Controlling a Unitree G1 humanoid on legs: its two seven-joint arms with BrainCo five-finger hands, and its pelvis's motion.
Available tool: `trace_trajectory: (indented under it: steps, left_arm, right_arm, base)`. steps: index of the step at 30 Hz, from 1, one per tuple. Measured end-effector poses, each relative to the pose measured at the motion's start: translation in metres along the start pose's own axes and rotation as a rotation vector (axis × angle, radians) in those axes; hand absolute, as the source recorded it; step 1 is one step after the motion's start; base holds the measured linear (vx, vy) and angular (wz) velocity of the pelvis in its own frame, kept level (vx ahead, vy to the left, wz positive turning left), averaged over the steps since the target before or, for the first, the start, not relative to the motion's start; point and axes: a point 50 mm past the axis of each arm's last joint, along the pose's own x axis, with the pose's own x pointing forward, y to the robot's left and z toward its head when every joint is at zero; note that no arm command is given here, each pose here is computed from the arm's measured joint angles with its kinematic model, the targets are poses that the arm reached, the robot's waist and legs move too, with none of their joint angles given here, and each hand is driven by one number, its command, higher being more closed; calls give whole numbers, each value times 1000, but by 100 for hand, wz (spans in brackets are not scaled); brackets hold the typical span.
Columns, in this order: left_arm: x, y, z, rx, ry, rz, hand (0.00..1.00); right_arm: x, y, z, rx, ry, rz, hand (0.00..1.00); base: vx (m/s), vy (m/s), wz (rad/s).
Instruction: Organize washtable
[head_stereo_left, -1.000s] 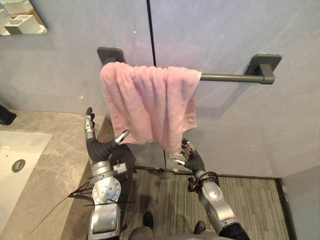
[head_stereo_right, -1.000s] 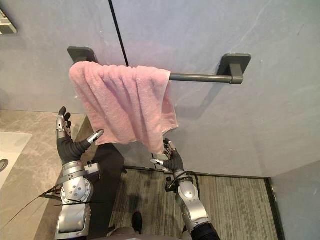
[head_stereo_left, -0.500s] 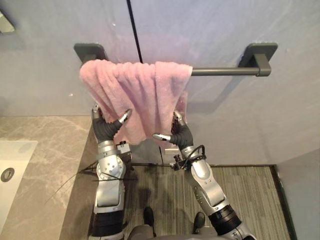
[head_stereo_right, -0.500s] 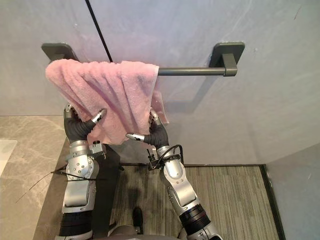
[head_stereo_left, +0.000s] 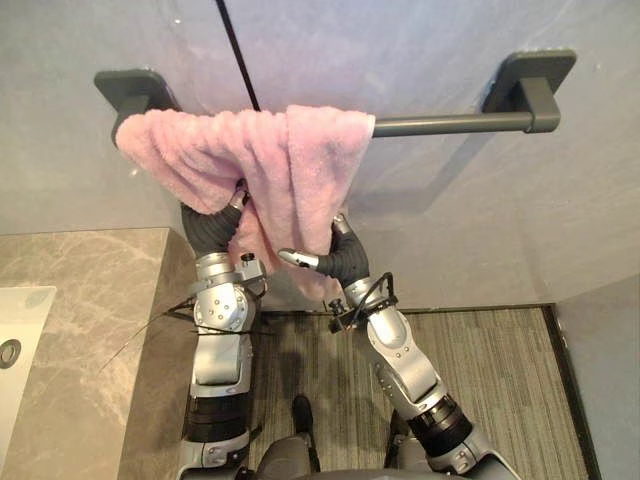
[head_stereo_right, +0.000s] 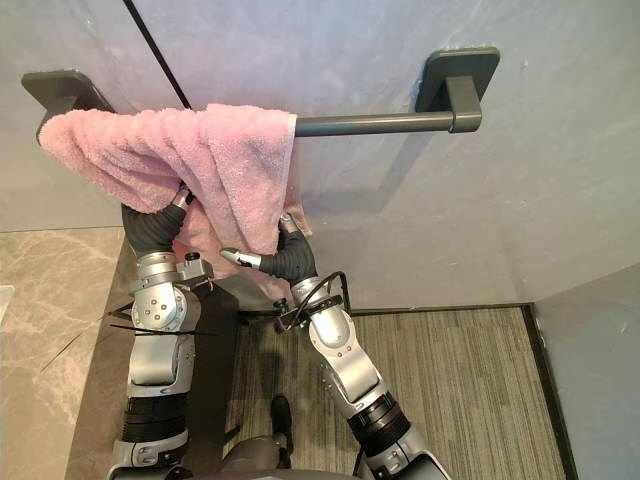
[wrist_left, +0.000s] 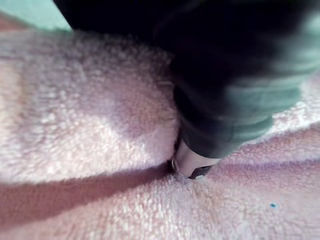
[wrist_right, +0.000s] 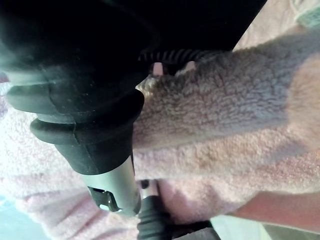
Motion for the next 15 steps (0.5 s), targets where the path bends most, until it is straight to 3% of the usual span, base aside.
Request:
trace_trajectory:
  steps: [15]
  left_arm:
    - [-8, -27, 20, -64, -73, -156, 100]
  right_arm:
    - [10, -33, 45, -63, -200, -147, 100]
  base:
    - [-1, 1, -3]
